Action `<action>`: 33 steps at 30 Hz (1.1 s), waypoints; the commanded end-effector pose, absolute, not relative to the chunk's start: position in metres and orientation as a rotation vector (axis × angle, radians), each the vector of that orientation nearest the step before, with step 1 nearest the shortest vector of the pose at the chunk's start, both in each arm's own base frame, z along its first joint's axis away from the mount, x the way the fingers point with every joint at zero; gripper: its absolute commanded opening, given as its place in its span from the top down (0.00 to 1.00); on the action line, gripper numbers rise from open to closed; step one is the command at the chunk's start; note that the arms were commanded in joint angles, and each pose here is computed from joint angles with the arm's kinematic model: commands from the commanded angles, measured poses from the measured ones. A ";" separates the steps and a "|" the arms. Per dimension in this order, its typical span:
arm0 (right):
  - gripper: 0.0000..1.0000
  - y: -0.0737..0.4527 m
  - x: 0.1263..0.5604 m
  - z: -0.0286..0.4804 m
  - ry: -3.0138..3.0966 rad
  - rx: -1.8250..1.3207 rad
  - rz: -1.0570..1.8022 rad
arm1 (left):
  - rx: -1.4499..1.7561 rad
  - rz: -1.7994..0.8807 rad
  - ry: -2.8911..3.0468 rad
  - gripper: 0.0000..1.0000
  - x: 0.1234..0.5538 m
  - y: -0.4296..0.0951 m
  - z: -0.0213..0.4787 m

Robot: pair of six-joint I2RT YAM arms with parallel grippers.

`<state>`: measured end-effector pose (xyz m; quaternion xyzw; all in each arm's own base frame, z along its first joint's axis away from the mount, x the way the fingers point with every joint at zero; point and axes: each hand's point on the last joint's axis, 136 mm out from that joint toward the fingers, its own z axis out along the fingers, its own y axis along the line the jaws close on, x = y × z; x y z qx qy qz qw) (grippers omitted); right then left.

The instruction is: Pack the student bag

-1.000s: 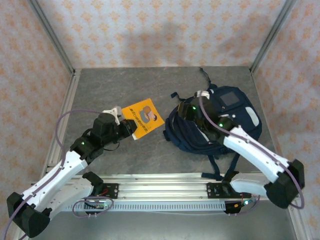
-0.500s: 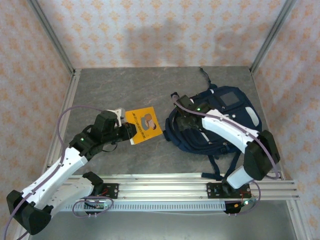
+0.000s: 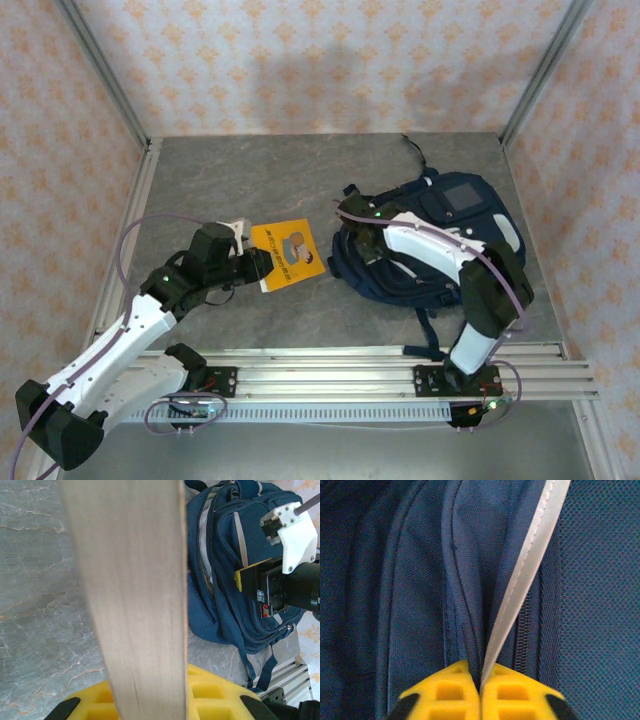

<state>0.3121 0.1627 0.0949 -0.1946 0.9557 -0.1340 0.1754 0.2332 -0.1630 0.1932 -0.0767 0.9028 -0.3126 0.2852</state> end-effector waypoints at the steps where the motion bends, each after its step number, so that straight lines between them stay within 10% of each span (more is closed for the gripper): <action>1: 1.00 0.157 0.317 0.134 2.618 -0.533 -0.353 | -0.158 -0.910 2.287 1.00 0.242 -0.169 0.225; 33: 1.00 0.193 0.266 0.333 1.978 -0.616 1.192 | -0.182 -1.362 2.076 1.00 0.279 -0.226 0.290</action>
